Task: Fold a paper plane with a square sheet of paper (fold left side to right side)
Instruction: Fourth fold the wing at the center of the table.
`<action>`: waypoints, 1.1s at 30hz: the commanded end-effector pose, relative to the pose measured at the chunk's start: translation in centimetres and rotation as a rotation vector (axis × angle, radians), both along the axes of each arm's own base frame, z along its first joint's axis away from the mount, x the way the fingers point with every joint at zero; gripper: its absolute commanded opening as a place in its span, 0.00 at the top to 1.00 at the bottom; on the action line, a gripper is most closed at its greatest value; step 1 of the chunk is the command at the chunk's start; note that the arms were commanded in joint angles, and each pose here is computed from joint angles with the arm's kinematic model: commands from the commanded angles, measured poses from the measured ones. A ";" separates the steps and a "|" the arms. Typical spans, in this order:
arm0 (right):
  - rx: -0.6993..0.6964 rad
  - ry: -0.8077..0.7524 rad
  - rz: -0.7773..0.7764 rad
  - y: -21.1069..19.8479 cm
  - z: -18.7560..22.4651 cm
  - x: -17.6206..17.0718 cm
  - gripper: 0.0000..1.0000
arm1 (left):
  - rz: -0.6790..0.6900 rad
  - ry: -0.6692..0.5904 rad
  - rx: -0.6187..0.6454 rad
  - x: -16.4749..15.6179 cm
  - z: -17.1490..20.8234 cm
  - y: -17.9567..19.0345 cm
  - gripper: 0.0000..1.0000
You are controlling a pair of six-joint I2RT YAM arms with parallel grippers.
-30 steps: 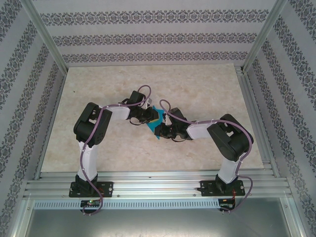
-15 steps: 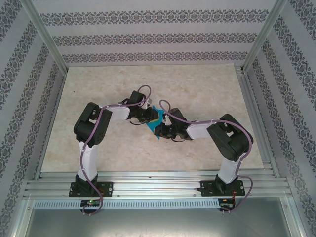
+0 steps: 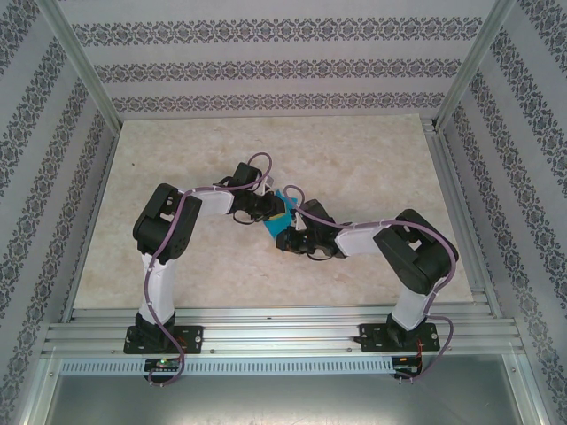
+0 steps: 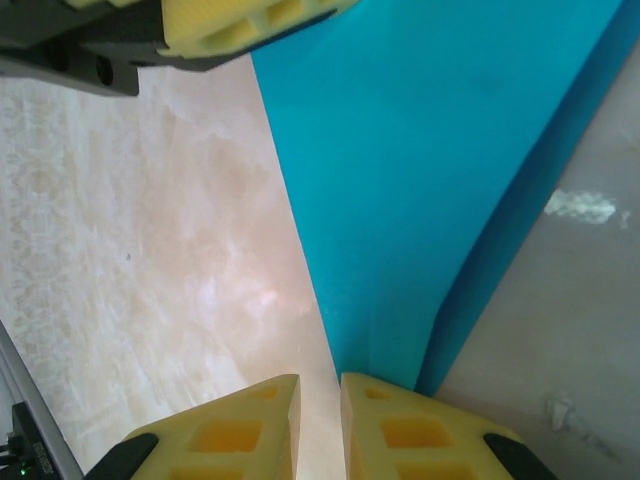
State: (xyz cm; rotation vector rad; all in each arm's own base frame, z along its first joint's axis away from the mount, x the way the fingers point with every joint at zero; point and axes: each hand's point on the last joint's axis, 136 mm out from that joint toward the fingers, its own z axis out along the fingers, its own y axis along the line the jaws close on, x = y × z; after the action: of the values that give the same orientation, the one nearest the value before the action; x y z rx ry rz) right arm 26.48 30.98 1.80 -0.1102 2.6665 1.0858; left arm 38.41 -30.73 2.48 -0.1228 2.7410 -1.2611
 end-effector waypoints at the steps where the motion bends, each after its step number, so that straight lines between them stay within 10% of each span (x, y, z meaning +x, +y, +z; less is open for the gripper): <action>1: -0.110 0.173 0.043 -2.0 -3.1 -4.9 0.81 | 0.007 0.097 0.160 -2.3 -6.2 1.7 0.79; 10: -0.081 0.172 0.074 -2.1 -1.7 -5.8 0.81 | 0.005 0.098 0.158 -2.3 -6.2 1.7 0.79; 21: 0.243 -0.092 -0.099 -1.3 6.2 1.5 0.90 | 0.003 0.088 0.146 -2.3 -5.3 1.5 0.79; 33: 0.065 0.011 -0.120 -0.5 0.5 2.7 0.94 | 0.000 0.084 0.140 -2.2 -5.1 1.3 0.79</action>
State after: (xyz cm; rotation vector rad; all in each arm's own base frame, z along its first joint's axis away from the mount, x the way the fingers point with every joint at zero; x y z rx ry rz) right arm 29.41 30.78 4.13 0.0516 2.5438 1.2154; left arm 38.41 -30.75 2.48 -0.1223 2.7412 -1.2612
